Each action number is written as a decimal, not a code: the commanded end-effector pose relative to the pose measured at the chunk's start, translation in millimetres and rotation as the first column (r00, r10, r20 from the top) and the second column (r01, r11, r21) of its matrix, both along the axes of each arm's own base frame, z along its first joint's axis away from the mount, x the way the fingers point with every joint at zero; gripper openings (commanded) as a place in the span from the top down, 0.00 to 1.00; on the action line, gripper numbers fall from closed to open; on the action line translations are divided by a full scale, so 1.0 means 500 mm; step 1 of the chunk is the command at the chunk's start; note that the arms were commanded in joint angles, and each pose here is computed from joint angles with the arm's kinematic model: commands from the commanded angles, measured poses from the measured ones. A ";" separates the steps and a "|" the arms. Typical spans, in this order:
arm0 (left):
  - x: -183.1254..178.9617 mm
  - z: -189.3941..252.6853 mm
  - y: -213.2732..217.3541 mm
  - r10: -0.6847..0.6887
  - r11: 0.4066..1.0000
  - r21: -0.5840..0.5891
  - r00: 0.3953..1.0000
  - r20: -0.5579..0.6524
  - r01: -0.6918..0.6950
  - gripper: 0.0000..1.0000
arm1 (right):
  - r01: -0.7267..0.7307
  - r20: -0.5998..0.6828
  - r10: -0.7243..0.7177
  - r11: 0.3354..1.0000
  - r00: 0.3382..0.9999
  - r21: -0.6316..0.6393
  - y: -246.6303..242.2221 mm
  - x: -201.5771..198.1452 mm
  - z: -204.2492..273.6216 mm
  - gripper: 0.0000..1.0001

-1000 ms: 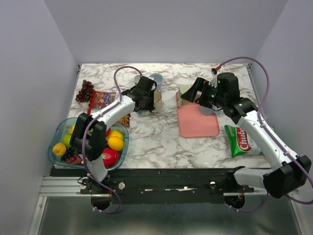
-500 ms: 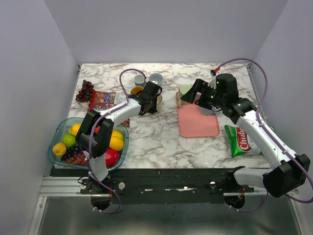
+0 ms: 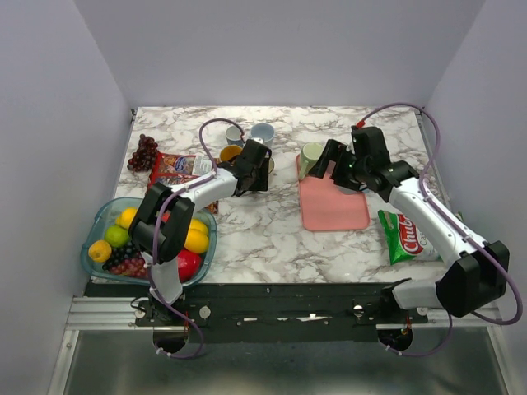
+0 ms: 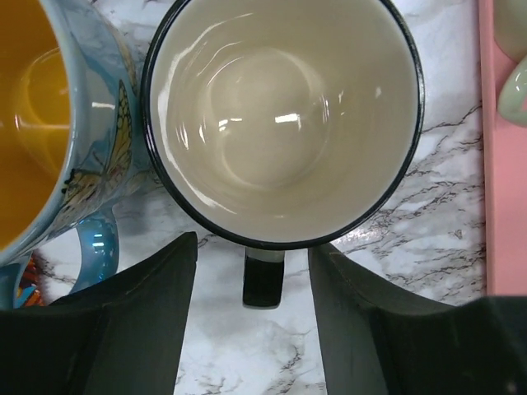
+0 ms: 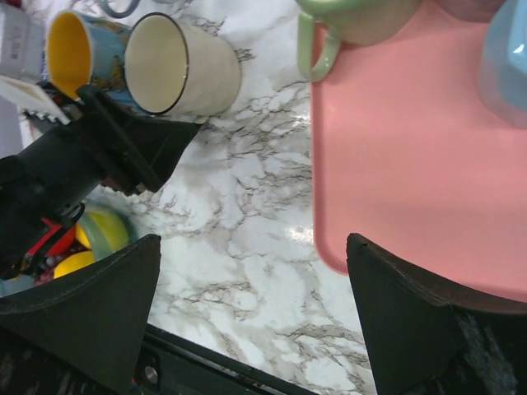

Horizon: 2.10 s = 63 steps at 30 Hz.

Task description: Turn the mug right side up

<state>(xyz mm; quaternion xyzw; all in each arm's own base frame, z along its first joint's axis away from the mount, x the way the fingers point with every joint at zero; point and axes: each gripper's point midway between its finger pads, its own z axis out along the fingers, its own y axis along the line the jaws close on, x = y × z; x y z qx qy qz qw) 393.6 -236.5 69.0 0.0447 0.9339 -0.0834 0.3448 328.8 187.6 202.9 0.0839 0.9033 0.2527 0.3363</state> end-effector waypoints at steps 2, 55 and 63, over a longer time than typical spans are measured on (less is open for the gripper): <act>0.004 0.060 0.000 0.034 0.997 -0.065 0.997 0.068 -0.029 0.29 | 0.074 -0.017 -0.075 0.993 0.997 -0.088 -0.026 0.017 -0.022 0.02; -0.328 0.339 0.137 0.041 0.888 -0.438 0.923 0.383 0.142 0.01 | 0.345 0.056 -0.368 0.794 0.928 -0.501 0.010 0.256 -0.256 0.56; -0.328 0.347 0.144 0.052 0.891 -0.432 0.917 0.397 0.136 0.01 | 0.310 0.072 -0.329 0.762 0.942 -0.569 -0.008 0.244 -0.259 0.79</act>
